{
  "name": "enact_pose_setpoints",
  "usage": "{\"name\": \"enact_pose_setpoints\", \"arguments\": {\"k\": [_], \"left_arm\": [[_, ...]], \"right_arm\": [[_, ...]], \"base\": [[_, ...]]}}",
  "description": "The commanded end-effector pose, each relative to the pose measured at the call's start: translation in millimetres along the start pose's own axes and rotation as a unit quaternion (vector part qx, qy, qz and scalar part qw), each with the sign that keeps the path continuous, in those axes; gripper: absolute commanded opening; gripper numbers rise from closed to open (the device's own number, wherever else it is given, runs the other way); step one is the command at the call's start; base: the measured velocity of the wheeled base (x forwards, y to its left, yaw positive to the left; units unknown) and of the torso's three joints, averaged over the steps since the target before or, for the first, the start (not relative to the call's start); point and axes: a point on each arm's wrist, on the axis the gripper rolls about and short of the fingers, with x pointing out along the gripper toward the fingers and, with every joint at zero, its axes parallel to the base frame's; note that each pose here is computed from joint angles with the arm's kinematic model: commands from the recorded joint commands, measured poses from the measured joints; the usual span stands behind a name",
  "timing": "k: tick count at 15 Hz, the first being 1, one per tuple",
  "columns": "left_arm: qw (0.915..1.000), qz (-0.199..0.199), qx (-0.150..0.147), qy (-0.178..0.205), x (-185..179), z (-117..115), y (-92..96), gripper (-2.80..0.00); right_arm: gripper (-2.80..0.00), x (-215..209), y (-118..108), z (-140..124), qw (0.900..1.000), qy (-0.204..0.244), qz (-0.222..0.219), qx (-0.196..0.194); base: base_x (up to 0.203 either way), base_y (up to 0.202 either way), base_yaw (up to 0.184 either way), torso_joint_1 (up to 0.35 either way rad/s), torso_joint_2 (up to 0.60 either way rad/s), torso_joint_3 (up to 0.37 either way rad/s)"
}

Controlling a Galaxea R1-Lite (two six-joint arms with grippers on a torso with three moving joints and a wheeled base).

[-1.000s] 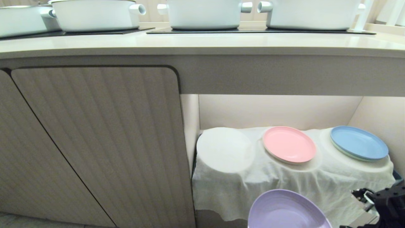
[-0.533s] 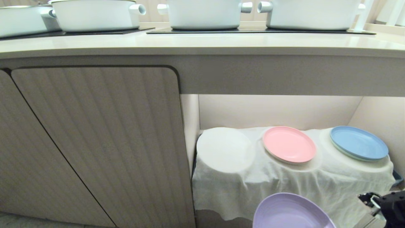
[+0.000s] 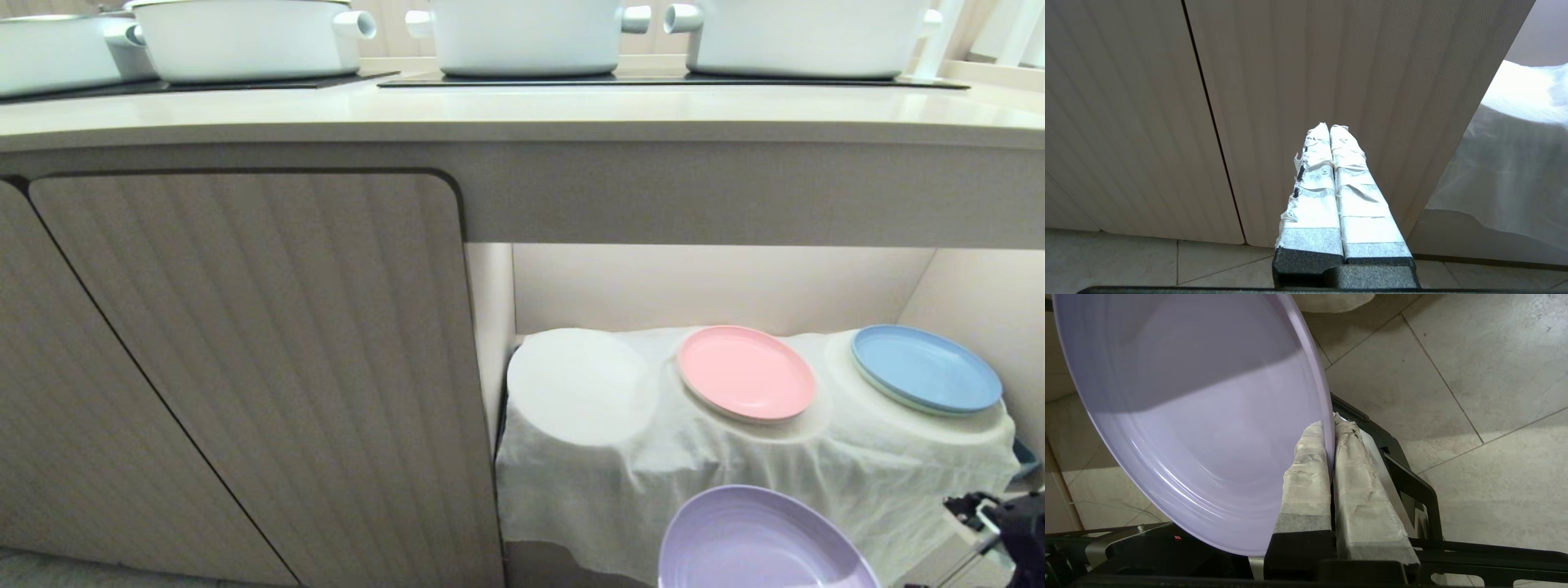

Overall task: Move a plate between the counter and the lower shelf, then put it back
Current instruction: Put the plate

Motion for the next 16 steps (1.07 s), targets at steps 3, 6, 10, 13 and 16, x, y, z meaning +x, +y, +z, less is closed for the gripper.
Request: {"name": "enact_pose_setpoints", "arguments": {"k": [3, 6, 10, 13, 16], "left_arm": [[1.0, 0.001, 0.0, 0.0, 0.1, 0.0, 0.0, -2.8], [1.0, 0.0, 0.0, 0.0, 0.1, 0.0, 0.0, -2.8], [1.0, 0.0, 0.0, 0.0, 0.1, 0.0, 0.0, -2.8], [1.0, 0.001, 0.0, 0.0, 0.1, 0.0, 0.0, -2.8], [1.0, 0.001, 0.0, 0.0, 0.1, 0.0, 0.0, -2.8]], "right_arm": [[-2.8, -3.3, 0.6, 0.1, 1.0, -0.01, 0.008, 0.0], [-2.8, -3.2, 1.1, 0.8, 1.0, -0.012, 0.01, -0.002], [-2.8, -3.8, 1.8, 1.4, 1.0, -0.015, 0.014, -0.003], [-2.8, -3.8, 5.1, 5.9, 1.0, -0.018, 0.017, -0.004], [-2.8, -3.4, 6.3, 7.0, 1.0, -0.013, 0.023, -0.004]], "base": [[0.0, 0.0, 0.0, 0.0, 0.0, 0.0], [0.0, 0.0, 0.0, 0.0, 0.0, 0.0], [0.0, 0.0, 0.0, 0.0, 0.0, 0.0], [0.0, 0.0, 0.0, 0.0, 0.0, 0.0], [0.0, 0.0, 0.0, 0.0, 0.0, 0.0]]}}
